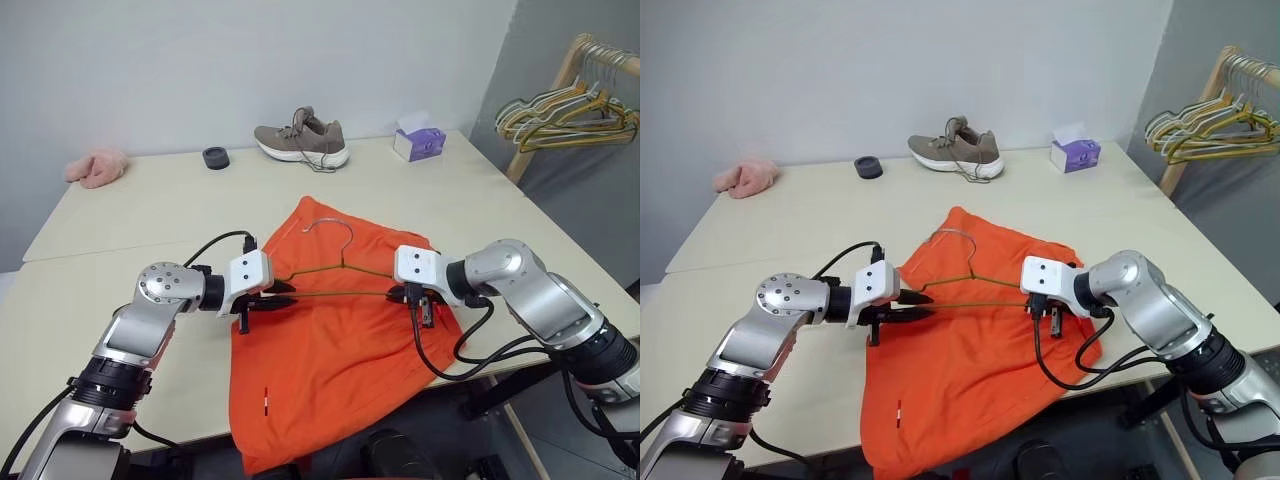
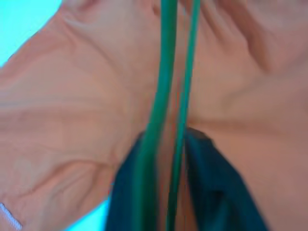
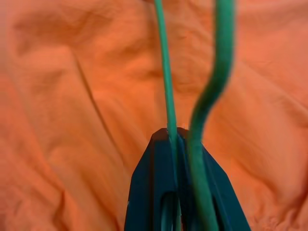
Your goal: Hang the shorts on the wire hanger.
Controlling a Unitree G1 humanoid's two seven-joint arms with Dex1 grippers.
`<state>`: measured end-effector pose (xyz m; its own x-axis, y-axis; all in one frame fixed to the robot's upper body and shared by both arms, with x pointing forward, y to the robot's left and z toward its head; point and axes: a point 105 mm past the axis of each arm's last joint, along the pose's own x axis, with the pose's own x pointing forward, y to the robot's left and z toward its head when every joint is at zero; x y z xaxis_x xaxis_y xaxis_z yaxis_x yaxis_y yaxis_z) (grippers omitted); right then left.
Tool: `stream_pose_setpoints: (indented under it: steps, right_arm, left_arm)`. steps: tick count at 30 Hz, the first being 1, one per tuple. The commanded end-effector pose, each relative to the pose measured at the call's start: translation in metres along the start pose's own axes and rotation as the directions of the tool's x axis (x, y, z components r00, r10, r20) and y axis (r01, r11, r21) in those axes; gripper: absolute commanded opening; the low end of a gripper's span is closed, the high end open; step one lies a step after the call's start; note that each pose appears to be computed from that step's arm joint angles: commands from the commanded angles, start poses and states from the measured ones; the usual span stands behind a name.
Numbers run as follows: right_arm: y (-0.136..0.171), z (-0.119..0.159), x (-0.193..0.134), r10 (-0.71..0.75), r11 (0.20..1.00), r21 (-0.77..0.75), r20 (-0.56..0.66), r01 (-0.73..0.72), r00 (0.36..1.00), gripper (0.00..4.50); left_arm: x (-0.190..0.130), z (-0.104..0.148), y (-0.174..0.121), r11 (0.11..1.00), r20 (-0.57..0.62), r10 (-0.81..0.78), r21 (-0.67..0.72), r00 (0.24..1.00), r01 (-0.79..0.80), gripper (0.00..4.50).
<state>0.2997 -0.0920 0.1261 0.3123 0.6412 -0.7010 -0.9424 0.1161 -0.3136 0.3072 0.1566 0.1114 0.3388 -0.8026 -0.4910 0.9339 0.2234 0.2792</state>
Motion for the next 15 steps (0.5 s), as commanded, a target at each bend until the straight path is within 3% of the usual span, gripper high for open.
stream_pose_setpoints:
  steps: [1, 2, 9, 15]
  right_arm:
    - [-0.008, 0.006, -0.019, -0.059, 0.998, 0.021, 0.036, 0.058, 0.998, 0.0]
    - [-0.008, 0.003, -0.025, -0.071, 0.996, 0.063, 0.038, 0.069, 0.997, 0.0]
    - [-0.007, -0.031, -0.058, -0.167, 0.95, 0.266, -0.011, 0.164, 0.986, 0.0]
    - [0.004, -0.075, -0.091, -0.272, 0.842, 0.458, -0.093, 0.284, 0.958, 0.0]
  left_arm:
    - [-0.007, 0.019, 0.011, 0.999, 0.09, 0.051, -0.024, 0.995, -0.049, 2.27]
    - [-0.01, 0.022, 0.015, 0.995, 0.126, 0.079, -0.07, 0.989, -0.071, 2.54]
    - [-0.032, 0.032, 0.043, 0.96, 0.192, 0.221, -0.218, 0.956, -0.178, 2.54]
    - [-0.032, 0.029, 0.043, 0.96, 0.182, 0.21, -0.227, 0.961, -0.167, 2.54]
